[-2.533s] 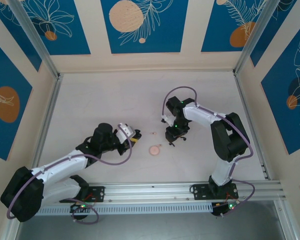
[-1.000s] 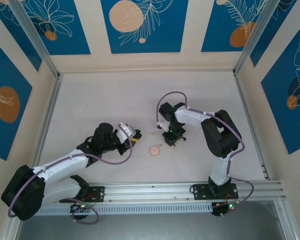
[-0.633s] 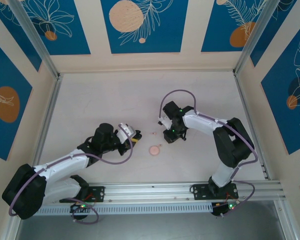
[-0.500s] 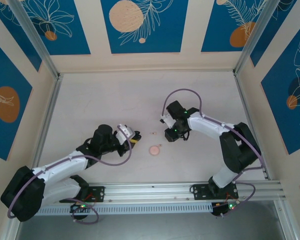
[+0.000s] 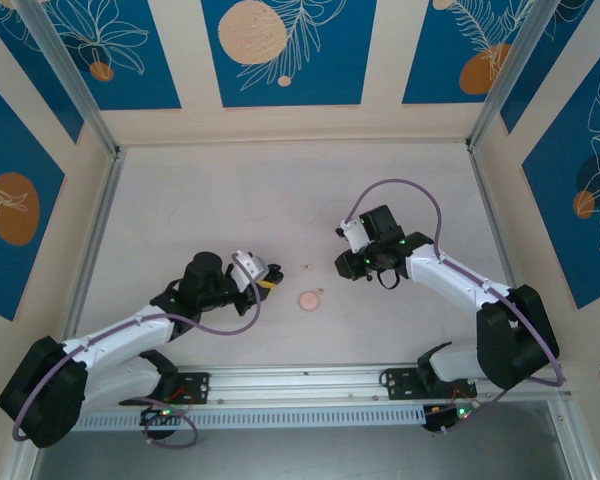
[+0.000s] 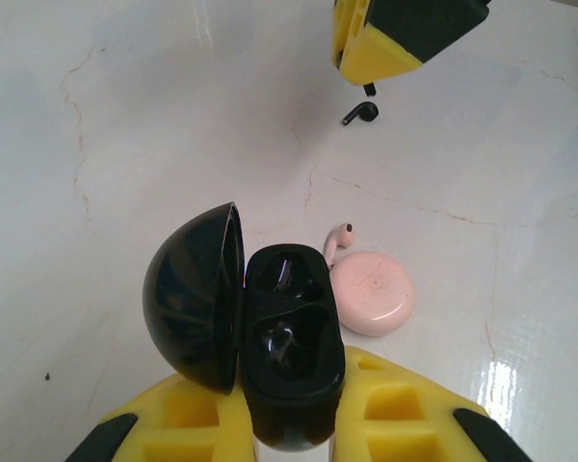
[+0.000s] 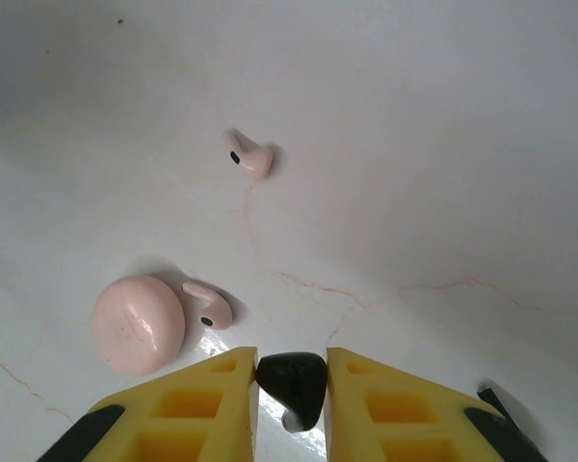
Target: Insert wireless bluetooth earbuds into charging case
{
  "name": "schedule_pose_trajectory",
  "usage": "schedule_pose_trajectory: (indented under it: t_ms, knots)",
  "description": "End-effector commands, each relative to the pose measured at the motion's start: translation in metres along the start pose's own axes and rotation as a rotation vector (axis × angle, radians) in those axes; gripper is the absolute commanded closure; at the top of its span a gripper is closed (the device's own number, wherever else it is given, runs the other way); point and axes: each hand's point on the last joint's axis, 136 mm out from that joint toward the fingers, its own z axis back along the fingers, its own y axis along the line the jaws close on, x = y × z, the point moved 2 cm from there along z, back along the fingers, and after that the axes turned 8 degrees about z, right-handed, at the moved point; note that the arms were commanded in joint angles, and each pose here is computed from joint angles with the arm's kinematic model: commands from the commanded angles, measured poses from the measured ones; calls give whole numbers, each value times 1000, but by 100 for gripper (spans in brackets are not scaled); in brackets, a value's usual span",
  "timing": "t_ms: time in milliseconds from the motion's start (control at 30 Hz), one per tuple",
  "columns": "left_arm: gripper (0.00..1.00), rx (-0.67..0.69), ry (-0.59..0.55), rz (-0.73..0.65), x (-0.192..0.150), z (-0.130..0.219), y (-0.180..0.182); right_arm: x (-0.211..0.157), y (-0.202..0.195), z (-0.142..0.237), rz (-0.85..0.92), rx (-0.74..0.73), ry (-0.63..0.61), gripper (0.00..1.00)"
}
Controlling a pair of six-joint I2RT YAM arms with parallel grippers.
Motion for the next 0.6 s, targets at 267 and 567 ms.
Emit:
schedule_pose_trajectory:
  t_ms: [267, 567]
  knots:
    - [87, -52, -35, 28, -2, -3, -5, 14, 9, 19, -8, 67, -150, 78]
    - [87, -98, -39, 25, -3, -9, -10, 20, 16, 31, 12, 101, -243, 78]
